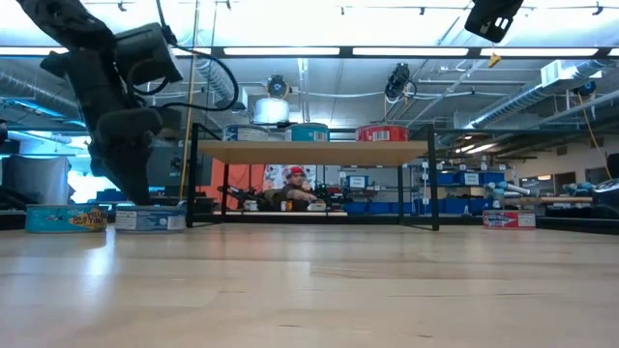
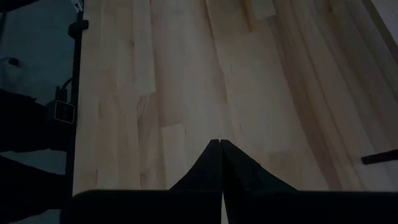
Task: Stack canned seafood by type on shelf
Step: Stack the blue tuna can on top of the other blue can on the shelf
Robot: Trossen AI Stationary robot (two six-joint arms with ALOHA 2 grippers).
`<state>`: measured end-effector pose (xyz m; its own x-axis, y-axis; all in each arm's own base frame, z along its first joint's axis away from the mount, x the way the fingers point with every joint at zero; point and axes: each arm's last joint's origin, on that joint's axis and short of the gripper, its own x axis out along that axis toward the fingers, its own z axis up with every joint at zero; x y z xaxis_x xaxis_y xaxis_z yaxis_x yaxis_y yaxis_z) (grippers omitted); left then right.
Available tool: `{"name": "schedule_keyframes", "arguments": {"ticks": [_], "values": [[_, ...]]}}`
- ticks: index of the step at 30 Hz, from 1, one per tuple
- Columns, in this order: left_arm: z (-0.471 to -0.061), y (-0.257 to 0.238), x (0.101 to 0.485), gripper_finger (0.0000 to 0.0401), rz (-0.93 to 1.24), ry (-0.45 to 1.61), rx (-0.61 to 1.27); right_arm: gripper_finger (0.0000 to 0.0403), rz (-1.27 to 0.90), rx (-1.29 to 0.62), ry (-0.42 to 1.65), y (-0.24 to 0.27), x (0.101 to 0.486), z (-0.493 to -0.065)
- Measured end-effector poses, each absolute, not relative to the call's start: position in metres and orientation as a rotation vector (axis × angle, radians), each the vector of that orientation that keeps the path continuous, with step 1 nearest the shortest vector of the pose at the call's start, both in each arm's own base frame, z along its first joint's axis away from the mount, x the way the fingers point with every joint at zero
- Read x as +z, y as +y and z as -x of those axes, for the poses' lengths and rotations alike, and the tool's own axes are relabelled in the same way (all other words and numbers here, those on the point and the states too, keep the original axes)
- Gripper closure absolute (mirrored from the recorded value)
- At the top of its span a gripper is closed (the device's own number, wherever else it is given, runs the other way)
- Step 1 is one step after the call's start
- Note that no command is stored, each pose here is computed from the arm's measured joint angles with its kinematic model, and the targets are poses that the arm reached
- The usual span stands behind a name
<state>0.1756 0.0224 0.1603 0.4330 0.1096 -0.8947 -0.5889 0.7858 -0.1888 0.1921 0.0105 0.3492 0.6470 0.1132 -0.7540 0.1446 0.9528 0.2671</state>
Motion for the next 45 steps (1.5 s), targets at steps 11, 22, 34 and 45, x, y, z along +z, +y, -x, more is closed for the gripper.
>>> {"name": "schedule_keyframes", "arguments": {"ticks": [11,22,34,45], "values": [[-0.197,-0.009,0.168,0.0400,0.544,0.841,0.350,0.0398,-0.305,-0.009,0.872,0.011,0.349,-0.192],[-0.210,-0.019,0.212,0.0400,0.424,0.805,0.734,0.0398,-0.275,0.020,0.873,0.012,0.349,-0.192],[-0.177,-0.009,0.164,0.0401,0.519,1.047,0.912,0.0398,-0.274,-0.039,0.846,0.010,0.350,-0.194],[-0.198,-0.012,0.151,0.0401,0.483,0.886,0.700,0.0398,-0.301,-0.089,0.795,0.020,0.350,-0.204]]}}
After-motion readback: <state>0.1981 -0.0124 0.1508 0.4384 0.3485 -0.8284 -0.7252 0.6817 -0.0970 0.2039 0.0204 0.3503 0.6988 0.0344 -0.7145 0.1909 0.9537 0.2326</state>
